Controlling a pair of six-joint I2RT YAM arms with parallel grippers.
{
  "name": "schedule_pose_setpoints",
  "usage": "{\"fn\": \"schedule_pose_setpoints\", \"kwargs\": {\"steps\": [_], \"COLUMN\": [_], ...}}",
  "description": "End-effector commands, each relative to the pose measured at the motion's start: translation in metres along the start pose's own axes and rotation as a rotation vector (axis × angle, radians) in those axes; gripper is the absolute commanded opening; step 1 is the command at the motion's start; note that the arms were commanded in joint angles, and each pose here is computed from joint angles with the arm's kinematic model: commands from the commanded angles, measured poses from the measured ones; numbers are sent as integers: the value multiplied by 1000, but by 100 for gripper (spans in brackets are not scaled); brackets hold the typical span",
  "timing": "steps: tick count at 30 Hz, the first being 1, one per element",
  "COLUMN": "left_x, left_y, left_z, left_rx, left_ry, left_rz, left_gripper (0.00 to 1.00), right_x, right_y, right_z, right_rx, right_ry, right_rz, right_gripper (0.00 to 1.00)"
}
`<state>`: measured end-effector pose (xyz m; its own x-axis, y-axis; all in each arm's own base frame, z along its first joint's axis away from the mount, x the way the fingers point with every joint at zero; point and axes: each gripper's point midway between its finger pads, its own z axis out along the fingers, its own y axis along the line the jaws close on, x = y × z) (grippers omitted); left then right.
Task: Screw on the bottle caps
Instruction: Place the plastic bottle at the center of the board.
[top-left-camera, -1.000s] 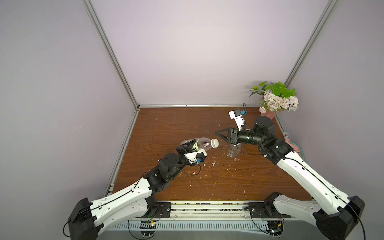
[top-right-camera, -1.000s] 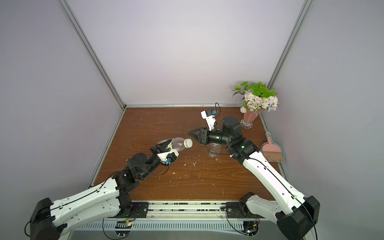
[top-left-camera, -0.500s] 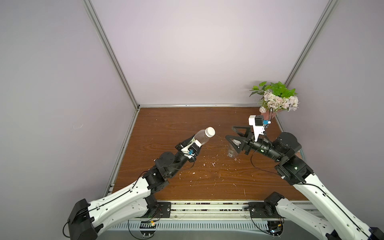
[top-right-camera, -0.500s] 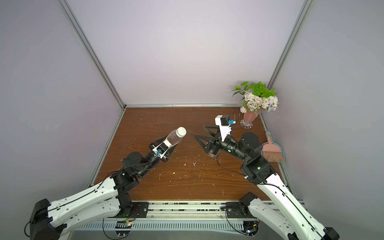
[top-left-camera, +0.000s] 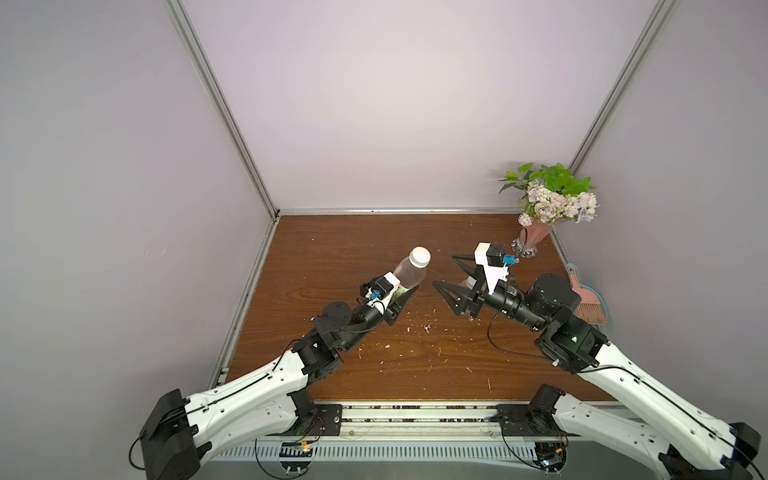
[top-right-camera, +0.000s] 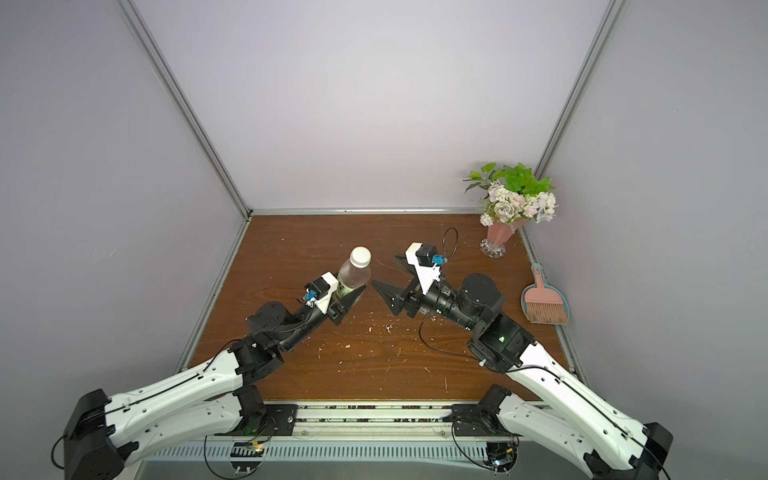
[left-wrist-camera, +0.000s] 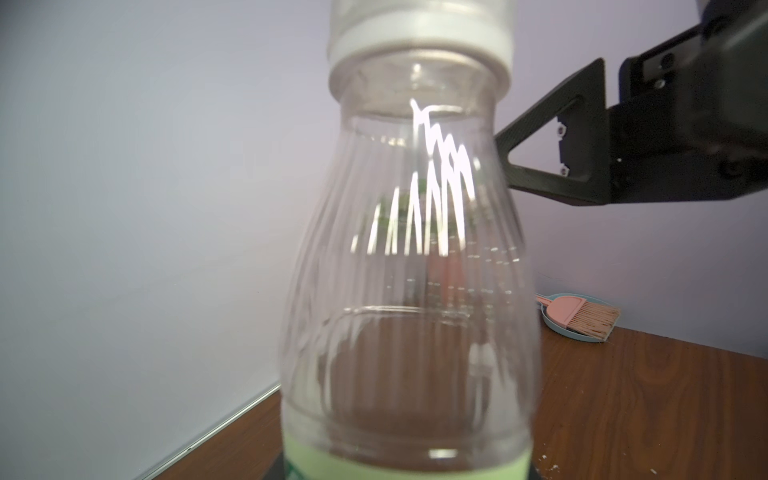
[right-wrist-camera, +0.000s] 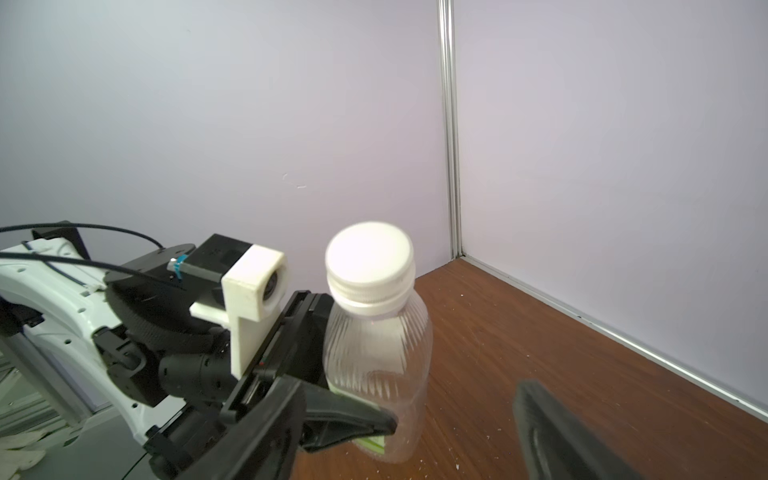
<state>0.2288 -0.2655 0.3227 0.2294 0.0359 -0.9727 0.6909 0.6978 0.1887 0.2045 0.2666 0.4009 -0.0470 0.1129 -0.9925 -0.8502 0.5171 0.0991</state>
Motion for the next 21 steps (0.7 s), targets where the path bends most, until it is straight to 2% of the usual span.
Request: {"fn": "schedule_pose_setpoints", "kwargs": {"steps": [1, 14, 21], "left_x": [-4, 10, 12], "left_y": [-13, -24, -20], "left_z": [0, 1, -4], "left_rx": [66, 122, 100], "left_ry": [-27, 20, 13], "left_rz": [-48, -49, -42], "left_gripper": [48, 48, 48], "right_x": [-16, -16, -13], "right_y": [0, 7, 11], "right_z": [9, 37, 47], "right_rx": [20, -19, -51], "right_ry": [-66, -75, -73], "right_rz": [-42, -25, -1], "right_gripper": [85, 80, 60]}}
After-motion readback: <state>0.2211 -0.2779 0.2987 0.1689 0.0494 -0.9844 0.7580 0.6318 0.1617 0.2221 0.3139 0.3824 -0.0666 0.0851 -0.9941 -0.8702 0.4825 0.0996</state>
